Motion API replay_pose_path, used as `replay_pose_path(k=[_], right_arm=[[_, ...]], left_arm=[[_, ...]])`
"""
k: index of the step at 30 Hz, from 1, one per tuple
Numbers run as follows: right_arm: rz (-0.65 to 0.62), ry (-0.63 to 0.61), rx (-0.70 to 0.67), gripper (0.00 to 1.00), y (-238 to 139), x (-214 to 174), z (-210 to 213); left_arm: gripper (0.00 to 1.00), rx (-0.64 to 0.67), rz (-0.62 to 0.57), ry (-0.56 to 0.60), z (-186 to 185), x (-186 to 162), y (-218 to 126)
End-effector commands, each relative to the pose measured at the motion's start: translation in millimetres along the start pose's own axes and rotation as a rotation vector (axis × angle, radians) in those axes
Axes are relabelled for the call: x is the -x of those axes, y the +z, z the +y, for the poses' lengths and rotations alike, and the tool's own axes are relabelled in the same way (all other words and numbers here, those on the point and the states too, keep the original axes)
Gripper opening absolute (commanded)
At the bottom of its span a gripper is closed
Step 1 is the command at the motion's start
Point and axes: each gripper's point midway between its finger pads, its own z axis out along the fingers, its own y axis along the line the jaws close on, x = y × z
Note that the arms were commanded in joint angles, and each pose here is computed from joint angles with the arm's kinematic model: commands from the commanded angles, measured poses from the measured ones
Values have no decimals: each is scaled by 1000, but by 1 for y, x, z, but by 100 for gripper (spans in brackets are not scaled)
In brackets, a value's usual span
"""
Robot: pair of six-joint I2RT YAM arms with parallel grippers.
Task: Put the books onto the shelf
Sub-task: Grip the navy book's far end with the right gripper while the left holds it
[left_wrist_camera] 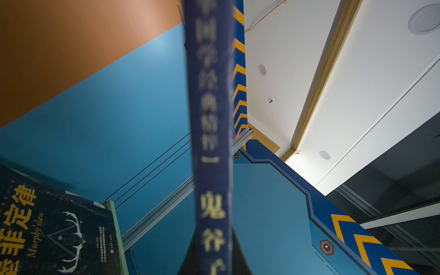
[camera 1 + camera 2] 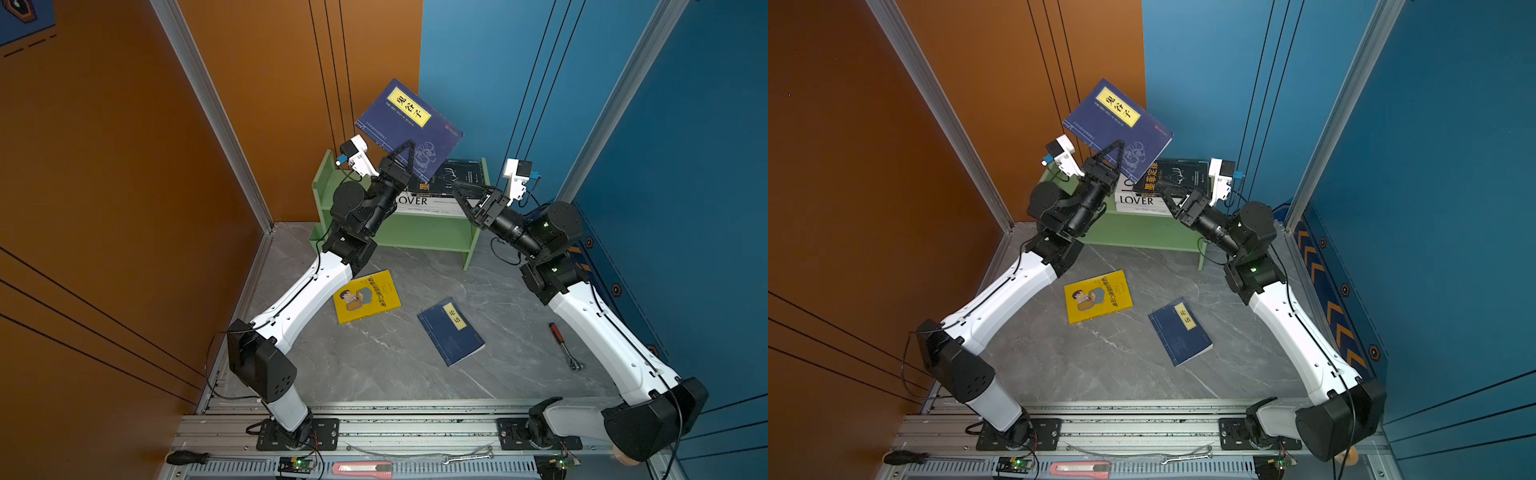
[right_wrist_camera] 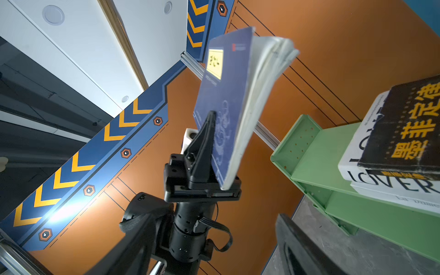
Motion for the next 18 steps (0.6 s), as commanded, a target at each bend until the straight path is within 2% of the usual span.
replay_pose_path(k=[1,13,15,18], right_arm=[[10,-22,-37,77,6,0,-9],[21,41,-57,66,27,1,-31],[8,52,-59,62,28,2,-34],[-19,41,-44,51,29,8,-31]], left_arm=[[0,-82,6,-41,-22,0,5],[0,-121,67,-85,-32,-31,15],[0,-127,79,-89,-34,-37,17],[0,-121,86,-98,-31,-44,18]])
